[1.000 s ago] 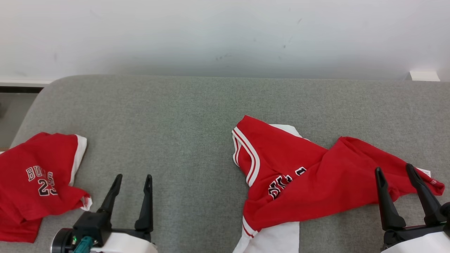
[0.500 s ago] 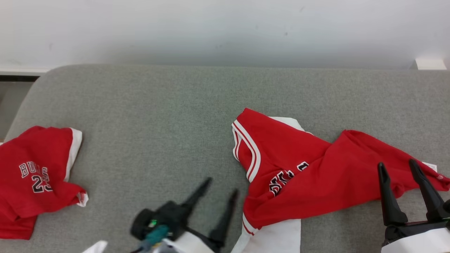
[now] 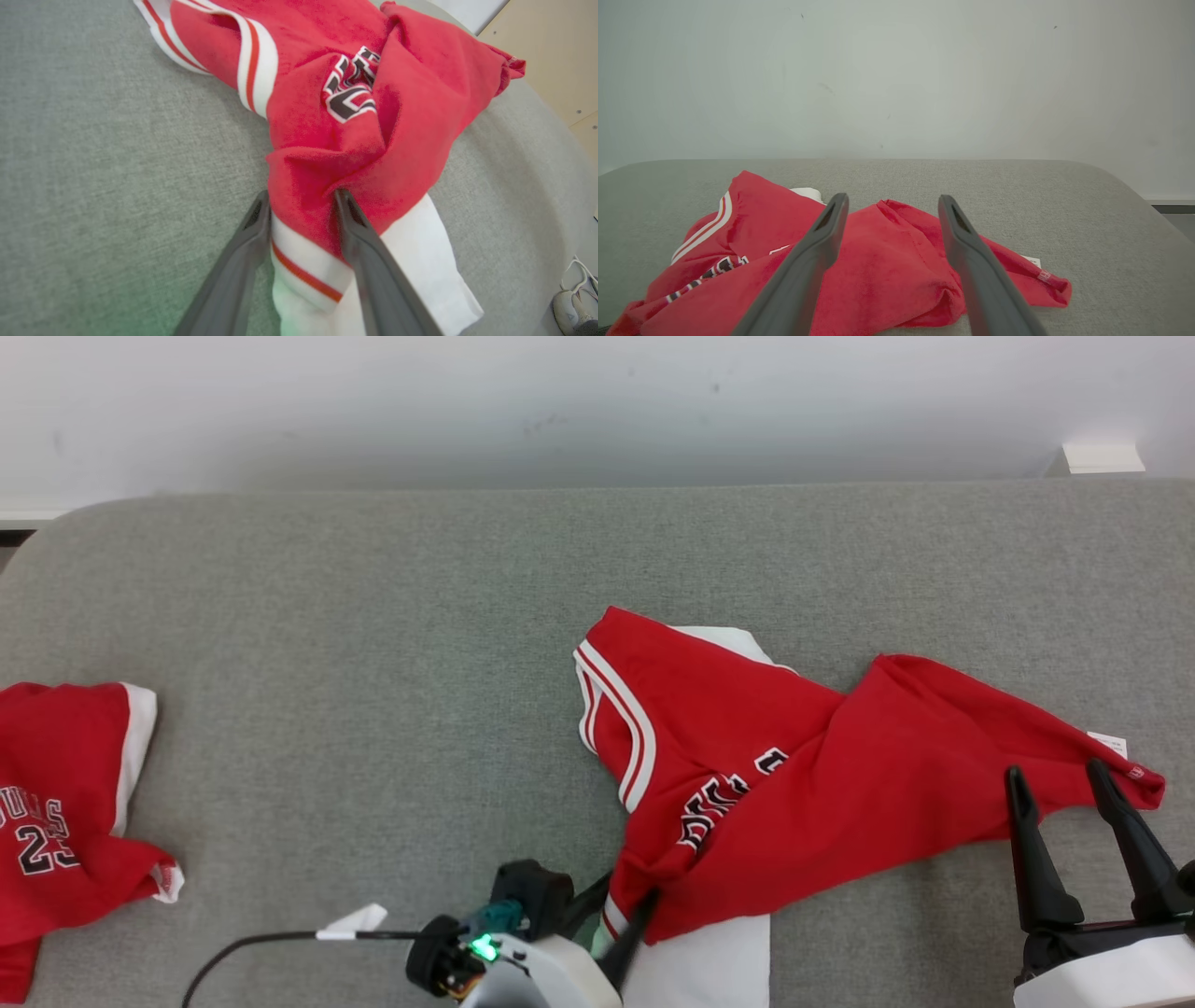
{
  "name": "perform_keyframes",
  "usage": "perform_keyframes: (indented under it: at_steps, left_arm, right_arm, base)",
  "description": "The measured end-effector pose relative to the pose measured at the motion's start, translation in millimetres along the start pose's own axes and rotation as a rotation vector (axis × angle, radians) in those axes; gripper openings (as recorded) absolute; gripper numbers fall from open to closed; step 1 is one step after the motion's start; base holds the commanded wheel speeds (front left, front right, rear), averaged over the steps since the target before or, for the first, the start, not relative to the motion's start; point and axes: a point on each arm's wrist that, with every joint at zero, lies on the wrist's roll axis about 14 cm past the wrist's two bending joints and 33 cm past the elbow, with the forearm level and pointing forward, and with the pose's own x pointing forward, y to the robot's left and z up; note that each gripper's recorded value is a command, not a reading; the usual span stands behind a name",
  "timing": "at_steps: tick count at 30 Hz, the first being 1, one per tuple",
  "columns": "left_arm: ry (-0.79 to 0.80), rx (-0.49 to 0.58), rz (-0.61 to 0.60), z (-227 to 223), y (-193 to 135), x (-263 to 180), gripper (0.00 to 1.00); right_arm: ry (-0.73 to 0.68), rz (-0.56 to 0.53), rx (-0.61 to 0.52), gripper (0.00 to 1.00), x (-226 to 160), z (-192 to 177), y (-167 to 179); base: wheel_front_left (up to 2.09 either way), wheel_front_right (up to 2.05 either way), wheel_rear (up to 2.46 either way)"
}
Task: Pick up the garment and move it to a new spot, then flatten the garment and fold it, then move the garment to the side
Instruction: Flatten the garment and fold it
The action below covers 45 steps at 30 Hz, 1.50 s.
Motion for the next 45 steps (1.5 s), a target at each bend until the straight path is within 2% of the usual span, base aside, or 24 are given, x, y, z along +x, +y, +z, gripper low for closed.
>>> perform_keyframes:
  at_steps: [7,13,17,20,21,22,25,30,38,45]
  left_arm:
    - [-0.085,0.041,0.051,30.6,25.5,10.0,0.00]
    - [-0.164,0.109,0.109,75.7,56.3,20.1,0.00]
    - [-0.168,0.131,0.140,95.7,77.4,28.6,0.00]
    - [-0.116,0.116,0.143,89.0,84.8,35.7,0.00]
    - [-0.100,0.112,0.149,84.5,87.3,37.1,0.44]
    - [-0.090,0.100,0.151,81.0,88.7,38.4,1.00]
    - [-0.139,0.071,0.165,85.4,90.6,39.7,1.00]
    - [-0.316,0.076,0.256,110.7,109.1,22.9,1.00]
    - [-0.523,0.186,0.506,142.7,153.2,-52.2,1.00]
    - [-0.561,0.227,0.610,126.9,149.6,-114.6,1.00]
  right_arm:
    - [-0.009,-0.029,-0.002,1.00,-2.5,2.0,-9.2]
    - [-0.008,-0.049,0.000,1.00,-4.9,1.4,-15.1]
    - [-0.008,-0.065,0.002,1.00,-6.7,1.0,-20.1]
    - [-0.011,-0.076,0.002,1.00,-8.2,1.8,-23.5]
    - [-0.014,-0.079,0.001,1.00,-8.9,2.3,-24.5]
    - [-0.014,-0.082,0.002,1.00,-9.6,2.1,-25.3]
    - [-0.015,-0.088,0.003,1.00,-10.3,2.0,-27.1]
    - [-0.030,-0.080,-0.002,1.00,-8.3,5.2,-24.6]
    - [-0.073,-0.042,-0.027,1.00,-5.4,20.8,-11.7]
    - [-0.077,-0.008,-0.032,1.00,-13.4,27.3,1.1]
  base:
    - [0.00,0.00,0.00]
    - [0.00,0.00,0.00]
    - [0.00,0.00,0.00]
    - [0.00,0.00,0.00]
    - [0.00,0.00,0.00]
    - [0.00,0.00,0.00]
    - [0.00,0.00,0.00]
    - [0.00,0.00,0.00]
    - [0.00,0.00,0.00]
    - [0.00,0.00,0.00]
